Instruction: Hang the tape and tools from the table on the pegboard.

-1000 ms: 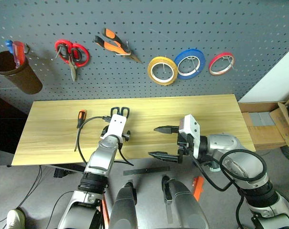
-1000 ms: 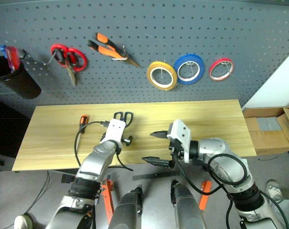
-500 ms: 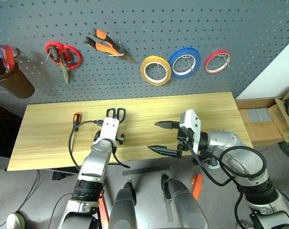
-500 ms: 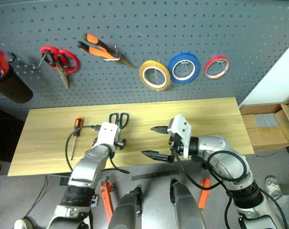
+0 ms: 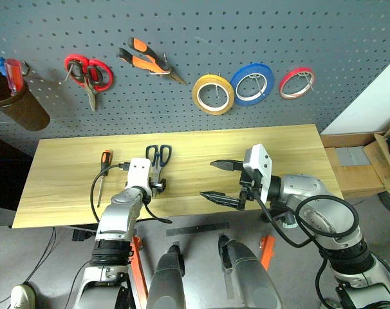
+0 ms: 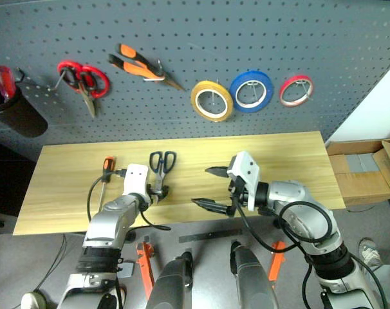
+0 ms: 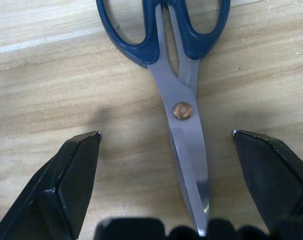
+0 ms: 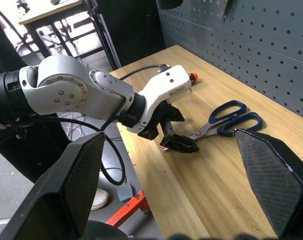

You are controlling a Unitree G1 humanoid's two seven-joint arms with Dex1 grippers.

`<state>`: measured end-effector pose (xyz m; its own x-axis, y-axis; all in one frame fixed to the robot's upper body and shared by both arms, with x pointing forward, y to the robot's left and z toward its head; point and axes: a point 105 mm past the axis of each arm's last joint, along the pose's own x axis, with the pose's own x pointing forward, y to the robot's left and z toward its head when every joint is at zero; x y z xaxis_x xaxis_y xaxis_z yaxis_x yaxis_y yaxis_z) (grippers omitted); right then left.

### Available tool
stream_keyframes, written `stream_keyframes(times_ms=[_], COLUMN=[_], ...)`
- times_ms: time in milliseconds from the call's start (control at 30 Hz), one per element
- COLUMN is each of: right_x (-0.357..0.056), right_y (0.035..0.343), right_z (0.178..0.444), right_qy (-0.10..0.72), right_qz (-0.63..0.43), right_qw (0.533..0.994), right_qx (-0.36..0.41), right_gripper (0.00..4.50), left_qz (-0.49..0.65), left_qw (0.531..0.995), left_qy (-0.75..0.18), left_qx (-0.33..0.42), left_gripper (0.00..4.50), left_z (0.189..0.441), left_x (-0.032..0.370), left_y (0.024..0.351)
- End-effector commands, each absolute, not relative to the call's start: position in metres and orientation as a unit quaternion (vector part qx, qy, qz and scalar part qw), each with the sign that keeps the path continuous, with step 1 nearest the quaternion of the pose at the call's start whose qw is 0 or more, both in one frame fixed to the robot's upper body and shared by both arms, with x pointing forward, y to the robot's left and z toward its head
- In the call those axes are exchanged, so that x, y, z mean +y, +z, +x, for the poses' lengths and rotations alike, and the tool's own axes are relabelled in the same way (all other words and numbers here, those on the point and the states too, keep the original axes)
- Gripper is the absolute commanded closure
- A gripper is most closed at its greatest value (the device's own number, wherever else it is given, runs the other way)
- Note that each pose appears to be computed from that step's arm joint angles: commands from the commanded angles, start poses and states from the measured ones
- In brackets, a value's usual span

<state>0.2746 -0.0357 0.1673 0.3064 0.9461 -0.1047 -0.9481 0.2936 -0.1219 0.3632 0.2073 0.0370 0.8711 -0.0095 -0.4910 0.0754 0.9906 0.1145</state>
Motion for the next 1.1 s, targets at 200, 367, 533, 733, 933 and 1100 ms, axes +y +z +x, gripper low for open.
stream_keyframes(times_ms=[200, 367, 533, 733, 933, 1100], right_x=[-0.035, -0.035, -0.034, -0.033, -0.033, -0.03], right_y=[0.181, 0.181, 0.18, 0.183, 0.196, 0.231], right_z=[0.279, 0.279, 0.278, 0.276, 0.273, 0.264], right_qy=[0.582, 0.584, 0.588, 0.591, 0.566, 0.535], right_qz=[-0.068, -0.074, -0.079, -0.08, -0.058, 0.044], right_qw=[0.81, 0.808, 0.805, 0.802, 0.821, 0.837], right_qx=[-0.014, -0.014, -0.016, -0.024, -0.05, -0.105], right_gripper=[0.0, 0.0, 0.0, 0.0, 0.0, 0.0], left_qz=[0.069, 0.069, 0.069, 0.083, 0.129, 0.195], left_qw=[0.948, 0.949, 0.949, 0.973, 0.987, 0.981], left_qy=[-0.017, -0.014, -0.011, -0.013, -0.021, 0.005], left_qx=[0.309, 0.309, 0.306, 0.216, 0.095, -0.007], left_gripper=[2.14, 3.86, 4.02, 4.02, 4.02, 4.02], left_z=[0.351, 0.351, 0.351, 0.354, 0.319, 0.276], left_x=[0.216, 0.218, 0.219, 0.203, 0.175, 0.164], left_y=[0.007, 0.008, 0.009, 0.043, 0.086, 0.125])
